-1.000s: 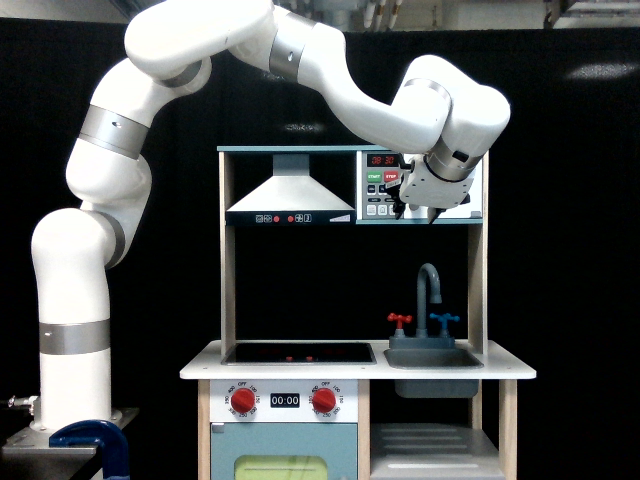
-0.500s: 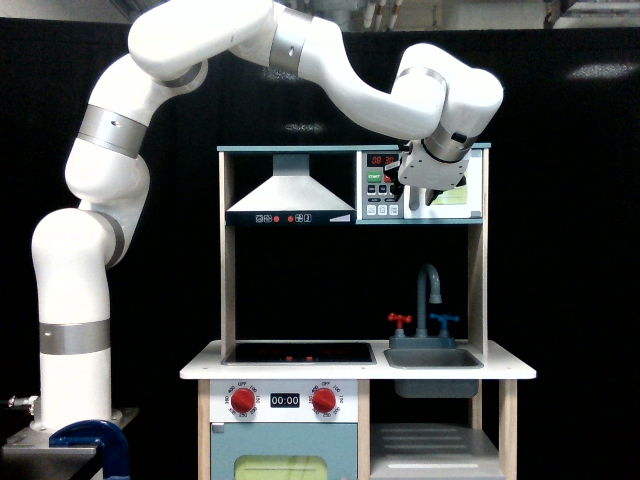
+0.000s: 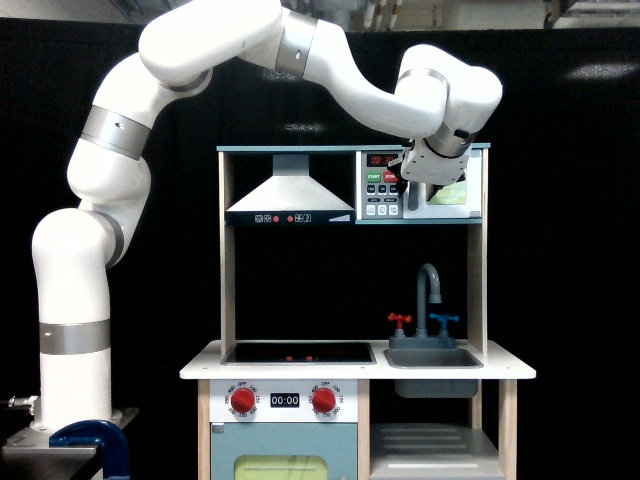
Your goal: Open the oven door
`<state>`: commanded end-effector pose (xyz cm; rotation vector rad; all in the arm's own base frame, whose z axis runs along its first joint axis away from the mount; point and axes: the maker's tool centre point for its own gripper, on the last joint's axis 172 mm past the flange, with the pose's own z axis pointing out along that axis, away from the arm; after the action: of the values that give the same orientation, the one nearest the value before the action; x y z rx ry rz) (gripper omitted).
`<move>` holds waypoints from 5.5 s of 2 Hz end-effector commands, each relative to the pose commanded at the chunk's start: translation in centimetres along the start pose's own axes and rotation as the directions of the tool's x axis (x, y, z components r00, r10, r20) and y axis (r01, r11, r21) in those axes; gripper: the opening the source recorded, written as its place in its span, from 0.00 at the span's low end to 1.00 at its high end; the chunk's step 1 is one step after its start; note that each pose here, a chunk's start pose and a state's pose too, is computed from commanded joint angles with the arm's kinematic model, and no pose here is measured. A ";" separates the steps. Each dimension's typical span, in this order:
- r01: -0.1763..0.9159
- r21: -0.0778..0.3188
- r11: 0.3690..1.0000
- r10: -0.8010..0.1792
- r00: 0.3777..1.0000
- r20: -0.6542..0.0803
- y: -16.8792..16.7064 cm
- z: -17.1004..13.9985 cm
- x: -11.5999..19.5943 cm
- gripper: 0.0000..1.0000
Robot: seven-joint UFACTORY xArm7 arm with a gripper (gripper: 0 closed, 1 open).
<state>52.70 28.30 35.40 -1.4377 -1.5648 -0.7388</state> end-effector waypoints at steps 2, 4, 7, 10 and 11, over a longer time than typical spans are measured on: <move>0.000 0.000 1.000 0.000 1.000 0.000 0.1 -1.1 -0.6 0.00; 0.000 0.000 1.000 0.000 1.000 0.000 1.9 -5.7 -3.0 0.00; 0.000 0.000 1.000 0.000 1.000 0.000 7.0 -11.3 -7.2 1.00; 0.000 0.000 1.000 0.000 1.000 0.000 -1.1 -15.1 -12.8 1.00; 0.000 0.000 1.000 0.000 1.000 0.000 -3.1 -15.6 -16.0 1.00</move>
<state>52.20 6.80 28.70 -1.4377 -1.5648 -0.7388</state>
